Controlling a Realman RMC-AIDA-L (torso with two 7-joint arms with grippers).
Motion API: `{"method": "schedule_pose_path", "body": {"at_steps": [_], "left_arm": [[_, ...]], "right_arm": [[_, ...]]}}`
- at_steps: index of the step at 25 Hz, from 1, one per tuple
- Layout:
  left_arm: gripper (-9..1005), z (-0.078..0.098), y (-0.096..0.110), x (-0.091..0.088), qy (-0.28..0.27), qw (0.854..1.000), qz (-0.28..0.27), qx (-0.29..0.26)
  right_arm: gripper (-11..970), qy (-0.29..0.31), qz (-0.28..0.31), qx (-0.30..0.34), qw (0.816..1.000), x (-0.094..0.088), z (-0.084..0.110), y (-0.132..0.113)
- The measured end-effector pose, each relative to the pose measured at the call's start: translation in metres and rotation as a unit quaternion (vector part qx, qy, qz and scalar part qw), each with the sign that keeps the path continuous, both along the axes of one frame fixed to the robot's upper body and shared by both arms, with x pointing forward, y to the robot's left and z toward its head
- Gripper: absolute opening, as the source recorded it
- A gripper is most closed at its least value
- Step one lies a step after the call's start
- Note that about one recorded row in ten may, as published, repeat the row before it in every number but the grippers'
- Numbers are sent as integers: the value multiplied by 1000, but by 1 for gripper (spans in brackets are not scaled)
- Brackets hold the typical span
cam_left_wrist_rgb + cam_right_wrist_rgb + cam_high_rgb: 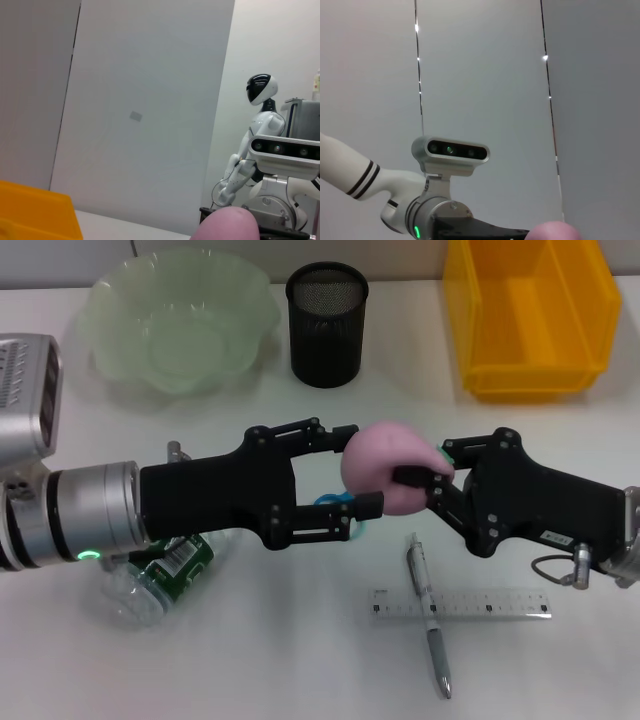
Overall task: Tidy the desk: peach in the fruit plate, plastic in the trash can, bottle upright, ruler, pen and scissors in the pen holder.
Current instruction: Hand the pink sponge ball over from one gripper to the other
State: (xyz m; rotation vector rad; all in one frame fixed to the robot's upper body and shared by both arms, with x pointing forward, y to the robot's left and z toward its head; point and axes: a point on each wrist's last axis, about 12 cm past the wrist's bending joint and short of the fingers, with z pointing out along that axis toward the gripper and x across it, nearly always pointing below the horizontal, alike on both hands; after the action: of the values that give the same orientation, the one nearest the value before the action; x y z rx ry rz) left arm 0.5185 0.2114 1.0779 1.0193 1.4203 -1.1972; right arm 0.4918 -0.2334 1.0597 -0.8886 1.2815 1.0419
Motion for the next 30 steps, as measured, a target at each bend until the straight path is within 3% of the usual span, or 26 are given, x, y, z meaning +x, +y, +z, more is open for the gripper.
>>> {"method": "schedule_pose_path", "body": {"at_steps": [13, 16, 30], "left_arm": [[770, -6, -3, 0, -14, 1000, 4, 9], [606, -6, -2, 1, -17, 1000, 6, 11], [365, -6, -2, 8, 0, 1000, 17, 22]], "right_arm": [[40, 5, 3, -2, 1000, 0, -2, 3], [41, 6, 2, -2, 1000, -1, -2, 3], [48, 13, 7, -6, 1000, 0, -3, 5]]}}
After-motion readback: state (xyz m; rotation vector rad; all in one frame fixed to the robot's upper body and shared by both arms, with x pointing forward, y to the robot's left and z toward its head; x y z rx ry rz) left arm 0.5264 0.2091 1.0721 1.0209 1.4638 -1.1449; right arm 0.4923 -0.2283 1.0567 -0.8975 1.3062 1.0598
